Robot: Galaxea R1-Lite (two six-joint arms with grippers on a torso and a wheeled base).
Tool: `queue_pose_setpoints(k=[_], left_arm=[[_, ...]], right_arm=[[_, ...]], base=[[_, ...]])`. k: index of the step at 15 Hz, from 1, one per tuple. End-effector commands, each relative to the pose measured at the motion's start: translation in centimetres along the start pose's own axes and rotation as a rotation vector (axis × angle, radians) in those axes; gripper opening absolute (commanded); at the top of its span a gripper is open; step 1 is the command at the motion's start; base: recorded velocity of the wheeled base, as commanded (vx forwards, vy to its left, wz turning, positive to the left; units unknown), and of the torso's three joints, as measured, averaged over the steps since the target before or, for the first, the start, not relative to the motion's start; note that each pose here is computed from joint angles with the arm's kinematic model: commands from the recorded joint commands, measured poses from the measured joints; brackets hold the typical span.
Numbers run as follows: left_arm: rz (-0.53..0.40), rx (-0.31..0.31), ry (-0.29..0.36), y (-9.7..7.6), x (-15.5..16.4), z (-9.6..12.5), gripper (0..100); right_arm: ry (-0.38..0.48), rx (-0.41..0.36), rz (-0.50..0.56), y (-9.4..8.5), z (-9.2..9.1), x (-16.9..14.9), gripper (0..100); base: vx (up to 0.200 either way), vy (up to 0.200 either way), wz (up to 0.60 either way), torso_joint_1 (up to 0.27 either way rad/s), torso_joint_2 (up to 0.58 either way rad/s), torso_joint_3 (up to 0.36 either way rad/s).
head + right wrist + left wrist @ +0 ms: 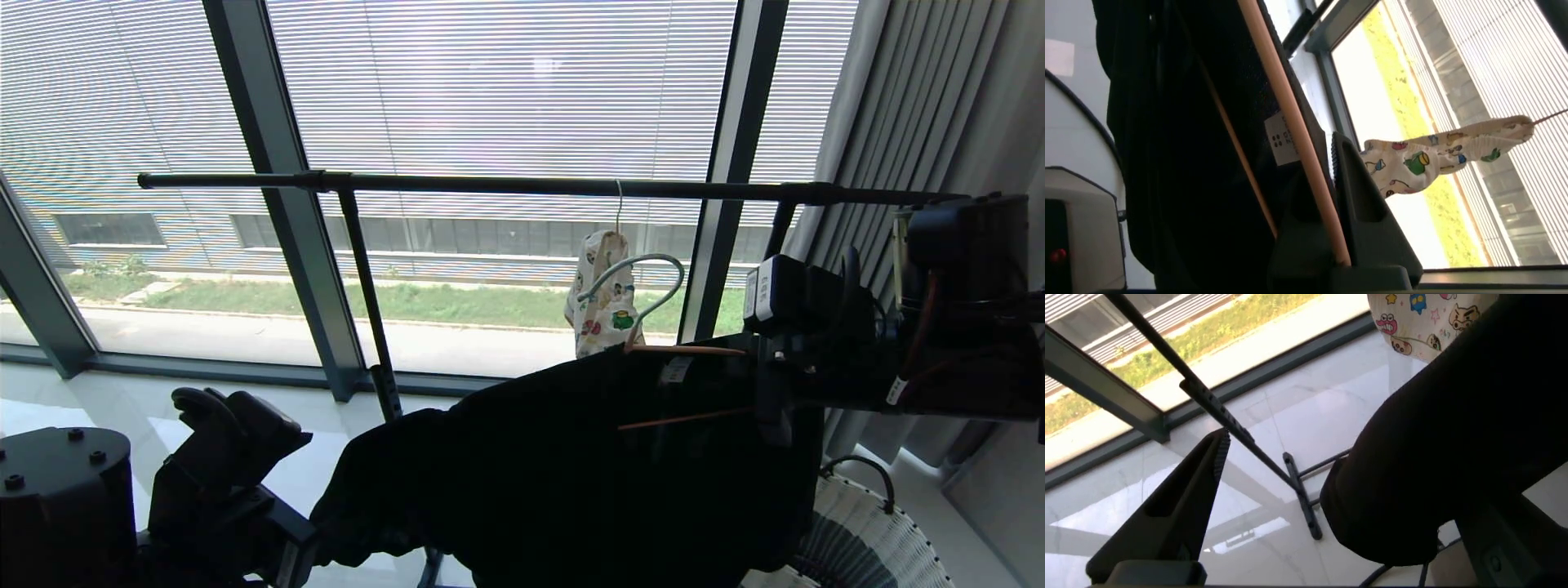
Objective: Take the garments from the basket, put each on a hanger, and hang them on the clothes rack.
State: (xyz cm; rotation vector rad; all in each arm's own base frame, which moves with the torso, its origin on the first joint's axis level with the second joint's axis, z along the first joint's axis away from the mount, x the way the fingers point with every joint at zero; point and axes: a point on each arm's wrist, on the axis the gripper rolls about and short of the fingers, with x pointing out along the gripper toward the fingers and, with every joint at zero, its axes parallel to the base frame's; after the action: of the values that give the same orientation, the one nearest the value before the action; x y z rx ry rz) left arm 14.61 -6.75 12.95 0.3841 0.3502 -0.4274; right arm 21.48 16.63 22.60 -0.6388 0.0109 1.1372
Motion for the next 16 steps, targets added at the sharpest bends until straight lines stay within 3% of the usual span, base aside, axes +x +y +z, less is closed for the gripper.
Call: queue_pose_setpoints(k=[1,4,8,13,14,16], left_arm=[[0.002,-0.001,0.015,0.0,0.2,-0.2,0],[0.069,-0.036,0.069,1.3,0.6,-1.0,0],[0.226,-0.113,0.15,4.1,0.6,-2.5,0],[0.226,-0.113,0.152,4.1,0.5,-2.6,0],[0.225,-0.111,0.147,4.1,0.5,-2.5,100],[0.227,-0.112,0.141,4.1,0.4,-2.5,100]], right_arm=[[-0.002,-0.002,-0.001,0.0,0.1,0.0,0],[-0.002,0.0,-0.006,-0.1,0.1,-0.2,0],[0.015,0.016,-0.052,-1.0,-0.5,-0.9,0],[0.018,0.023,-0.058,-1.2,-0.6,-1.0,0],[0.018,0.023,-0.058,-1.2,-0.6,-1.0,0],[0.02,0.024,-0.058,-1.2,-0.7,-1.0,0]], base=[[0.0,0.0,0.0,0.0,0.0,0.0],[0.0,0.0,0.0,0.0,0.0,0.0],[0.0,0.0,0.0,0.0,0.0,0.0],[0.0,0.0,0.0,0.0,0.0,0.0],[0.0,0.0,0.0,0.0,0.0,0.0],[0.0,0.0,0.0,0.0,0.0,0.0]])
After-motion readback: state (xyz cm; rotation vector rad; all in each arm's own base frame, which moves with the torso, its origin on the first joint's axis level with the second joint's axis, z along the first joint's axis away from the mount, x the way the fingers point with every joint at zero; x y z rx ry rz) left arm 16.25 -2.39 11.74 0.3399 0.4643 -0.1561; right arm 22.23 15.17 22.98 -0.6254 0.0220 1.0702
